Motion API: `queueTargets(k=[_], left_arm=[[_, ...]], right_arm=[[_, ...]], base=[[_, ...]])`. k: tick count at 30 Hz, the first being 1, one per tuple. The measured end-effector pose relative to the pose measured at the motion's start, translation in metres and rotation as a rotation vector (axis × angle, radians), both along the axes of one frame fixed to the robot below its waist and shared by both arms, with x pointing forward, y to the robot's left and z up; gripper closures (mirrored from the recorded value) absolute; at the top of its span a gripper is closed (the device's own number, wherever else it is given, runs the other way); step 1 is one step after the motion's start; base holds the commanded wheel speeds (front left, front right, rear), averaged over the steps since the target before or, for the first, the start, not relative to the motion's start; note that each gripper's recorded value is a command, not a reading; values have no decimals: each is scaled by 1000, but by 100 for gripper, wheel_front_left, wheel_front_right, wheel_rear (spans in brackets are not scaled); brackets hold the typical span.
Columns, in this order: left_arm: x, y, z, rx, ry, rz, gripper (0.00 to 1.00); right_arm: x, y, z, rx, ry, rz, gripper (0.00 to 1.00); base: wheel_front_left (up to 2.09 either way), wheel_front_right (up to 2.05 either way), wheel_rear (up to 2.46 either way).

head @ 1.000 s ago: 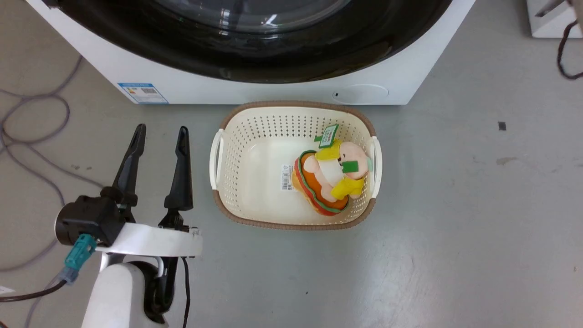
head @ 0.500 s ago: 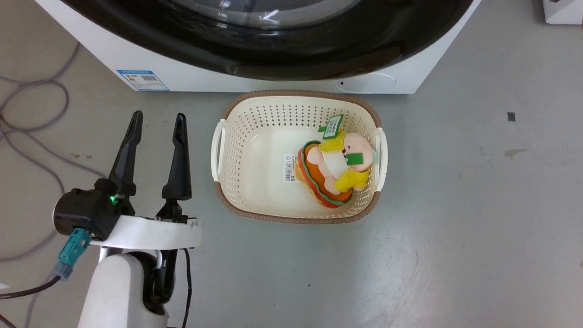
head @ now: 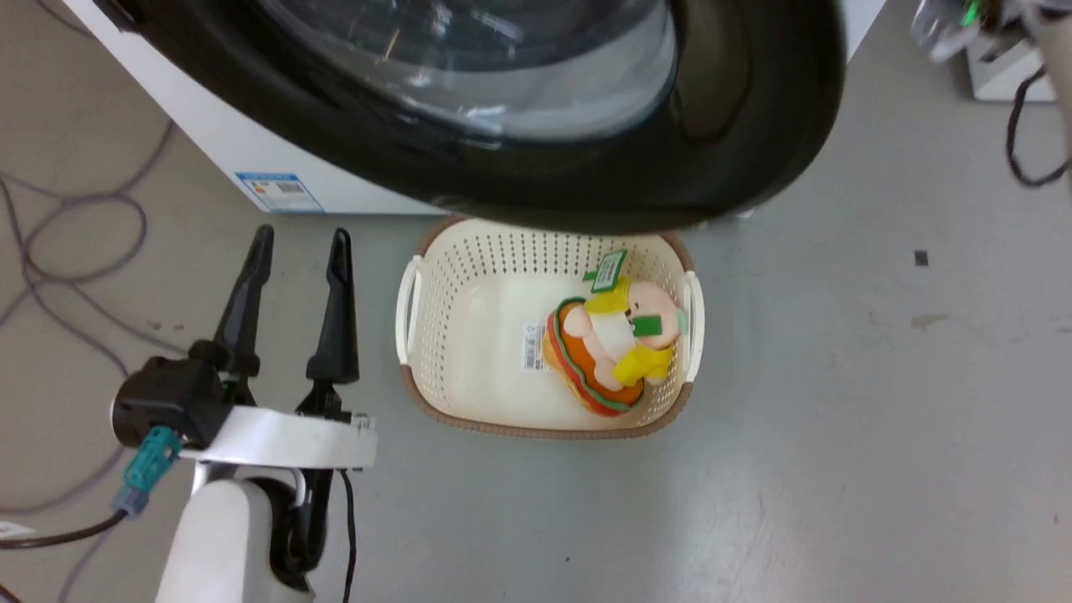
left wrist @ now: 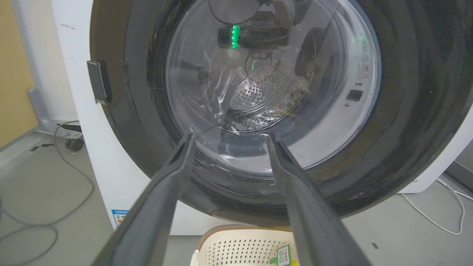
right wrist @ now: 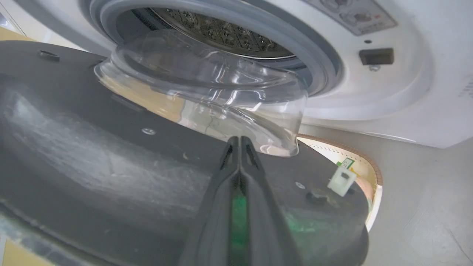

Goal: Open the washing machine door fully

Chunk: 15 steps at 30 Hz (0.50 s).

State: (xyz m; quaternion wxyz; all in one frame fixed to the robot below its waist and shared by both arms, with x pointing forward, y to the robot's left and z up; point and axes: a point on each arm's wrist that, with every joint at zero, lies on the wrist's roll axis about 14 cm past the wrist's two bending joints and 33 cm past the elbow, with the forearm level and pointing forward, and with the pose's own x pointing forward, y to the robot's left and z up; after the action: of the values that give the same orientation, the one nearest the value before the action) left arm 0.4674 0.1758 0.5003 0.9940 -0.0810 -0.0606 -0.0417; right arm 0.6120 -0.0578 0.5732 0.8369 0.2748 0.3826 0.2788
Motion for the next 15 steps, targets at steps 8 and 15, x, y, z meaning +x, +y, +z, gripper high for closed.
queueTargets(k=[8,15], left_arm=[[-22,0,4,7,11,2,0],[-46,-1,8,20,20,4,0]], right_arm=[[-42,9,-3,3,34,71,100],[-86,23,-4,18,55,151,100]], base=[[0,0,0],[0,0,0]])
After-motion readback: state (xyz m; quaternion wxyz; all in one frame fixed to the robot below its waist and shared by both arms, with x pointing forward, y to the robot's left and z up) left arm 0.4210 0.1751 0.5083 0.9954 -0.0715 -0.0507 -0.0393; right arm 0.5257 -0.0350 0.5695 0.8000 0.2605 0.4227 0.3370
